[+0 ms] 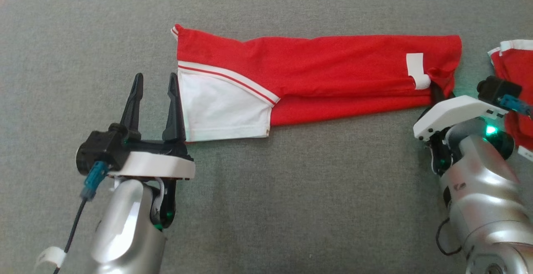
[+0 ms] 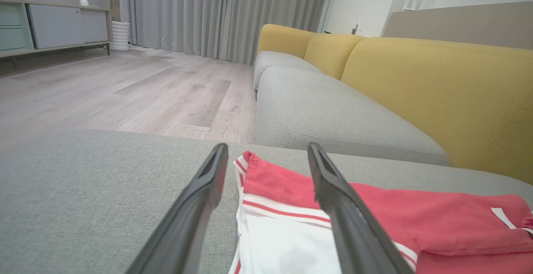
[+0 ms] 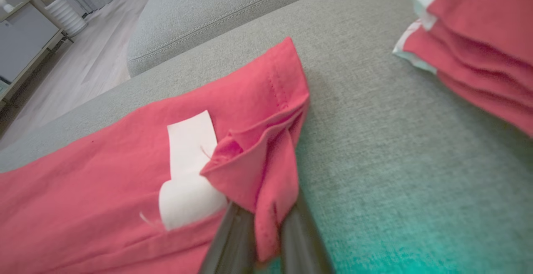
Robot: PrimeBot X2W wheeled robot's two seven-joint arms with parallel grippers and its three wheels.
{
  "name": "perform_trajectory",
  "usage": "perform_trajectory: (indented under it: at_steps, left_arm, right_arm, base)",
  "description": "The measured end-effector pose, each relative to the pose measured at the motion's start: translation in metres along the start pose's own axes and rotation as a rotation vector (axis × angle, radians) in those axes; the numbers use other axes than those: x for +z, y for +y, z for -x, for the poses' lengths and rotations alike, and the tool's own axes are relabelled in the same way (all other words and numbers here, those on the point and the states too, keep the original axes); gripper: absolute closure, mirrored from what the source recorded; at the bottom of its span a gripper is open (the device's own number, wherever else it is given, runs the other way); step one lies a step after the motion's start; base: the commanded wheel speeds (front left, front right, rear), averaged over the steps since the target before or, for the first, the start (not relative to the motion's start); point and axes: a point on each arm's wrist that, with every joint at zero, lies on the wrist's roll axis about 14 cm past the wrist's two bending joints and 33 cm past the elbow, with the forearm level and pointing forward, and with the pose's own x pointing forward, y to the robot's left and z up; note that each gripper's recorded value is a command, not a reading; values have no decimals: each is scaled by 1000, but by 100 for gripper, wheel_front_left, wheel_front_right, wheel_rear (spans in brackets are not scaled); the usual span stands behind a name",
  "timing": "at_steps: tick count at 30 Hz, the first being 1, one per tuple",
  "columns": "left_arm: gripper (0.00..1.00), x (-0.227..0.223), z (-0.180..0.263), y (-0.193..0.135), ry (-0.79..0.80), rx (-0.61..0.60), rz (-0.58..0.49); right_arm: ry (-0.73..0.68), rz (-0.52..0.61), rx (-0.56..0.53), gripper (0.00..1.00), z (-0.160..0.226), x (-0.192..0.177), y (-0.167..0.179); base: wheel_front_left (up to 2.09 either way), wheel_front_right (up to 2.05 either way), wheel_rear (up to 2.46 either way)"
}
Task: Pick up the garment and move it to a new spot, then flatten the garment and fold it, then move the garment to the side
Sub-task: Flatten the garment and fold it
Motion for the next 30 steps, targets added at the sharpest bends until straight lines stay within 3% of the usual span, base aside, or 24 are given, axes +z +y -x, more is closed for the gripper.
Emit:
perform_trajectory:
  at_steps: [6,13,17,19,29,30]
  left_arm:
    - [0,5,-1,-3,-13,-12,-1]
    - [0,13,0,-8,-32,-24,1]
    - [0,18,1,-12,-46,-31,10]
    - [0,23,2,-14,-58,-34,13]
    - [0,52,23,-8,-130,-7,7]
    - [0,52,23,-8,-130,-7,7]
  right_arm:
    - [-31,30,-23,100,6,8,-12]
    - [-126,57,-145,100,20,49,-74]
    - [-165,64,-157,100,26,64,-80]
    - [-182,64,-141,100,27,69,-73]
    - [-283,110,122,100,35,92,46]
    - [-283,110,122,100,35,92,46]
  base:
    - [0,0,0]
    - [0,0,0]
    - [0,0,0]
    - [0,0,0]
    - [0,0,0]
    - [0,0,0]
